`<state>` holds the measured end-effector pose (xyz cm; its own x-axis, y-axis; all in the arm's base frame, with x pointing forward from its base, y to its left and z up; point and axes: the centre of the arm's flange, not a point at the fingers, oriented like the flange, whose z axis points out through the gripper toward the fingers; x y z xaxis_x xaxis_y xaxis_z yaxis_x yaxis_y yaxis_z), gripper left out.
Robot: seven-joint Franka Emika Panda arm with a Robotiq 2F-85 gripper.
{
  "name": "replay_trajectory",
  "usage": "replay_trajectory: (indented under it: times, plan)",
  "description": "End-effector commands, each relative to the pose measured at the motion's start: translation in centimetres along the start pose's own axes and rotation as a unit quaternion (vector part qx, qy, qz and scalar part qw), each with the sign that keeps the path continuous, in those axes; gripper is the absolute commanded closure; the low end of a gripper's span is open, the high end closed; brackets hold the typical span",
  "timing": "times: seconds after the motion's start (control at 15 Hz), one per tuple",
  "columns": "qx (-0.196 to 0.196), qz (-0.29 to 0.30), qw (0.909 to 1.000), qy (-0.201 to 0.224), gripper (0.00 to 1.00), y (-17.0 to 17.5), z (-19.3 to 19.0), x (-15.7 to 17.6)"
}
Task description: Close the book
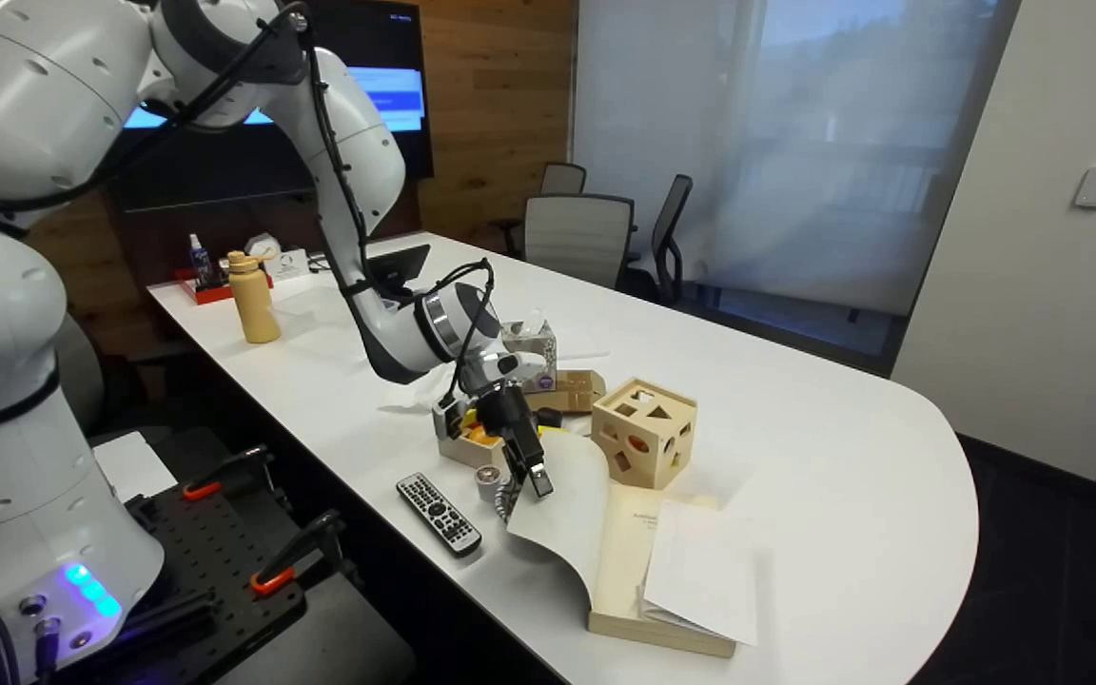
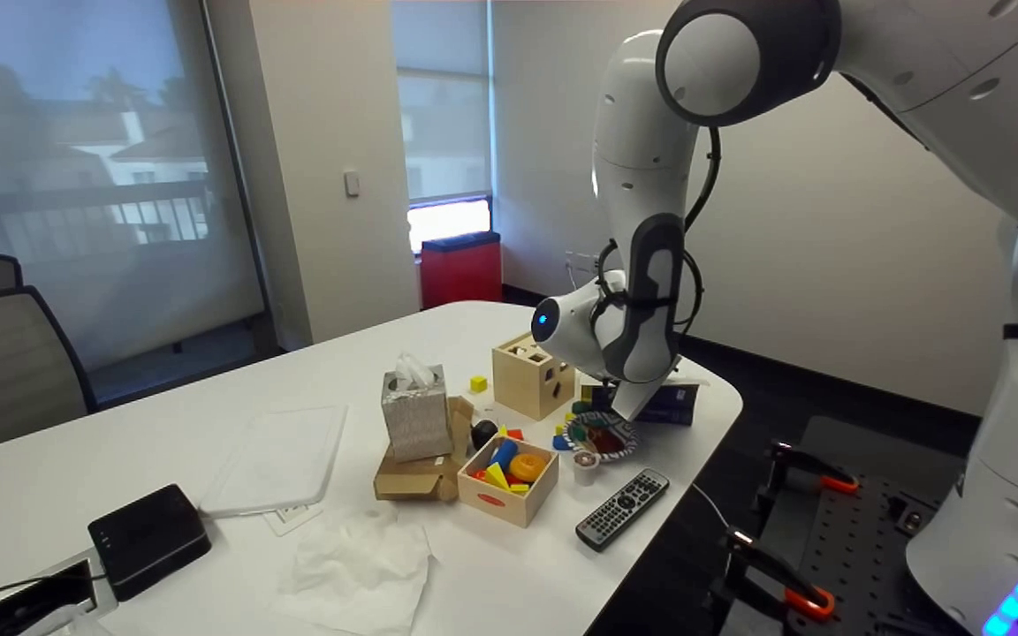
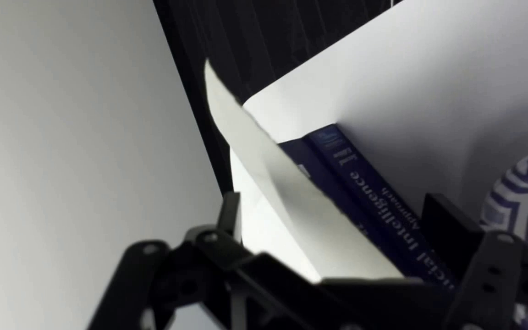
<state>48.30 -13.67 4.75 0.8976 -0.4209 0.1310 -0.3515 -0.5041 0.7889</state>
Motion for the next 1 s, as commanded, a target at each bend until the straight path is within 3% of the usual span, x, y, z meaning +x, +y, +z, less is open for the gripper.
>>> replay_trajectory:
  times: [0.0, 0.6, 0.93]
  plan:
    - [-0.006, 0.036, 0.9993, -0.01, 0.0, 3.9, 0.3, 1.0]
    - [0.039, 0.084, 0.9952, -0.031, 0.0, 7.5, 7.9, 7.3]
    - [0.07, 0.108, 0.991, -0.039, 0.0, 7.9, 11.8, 8.8]
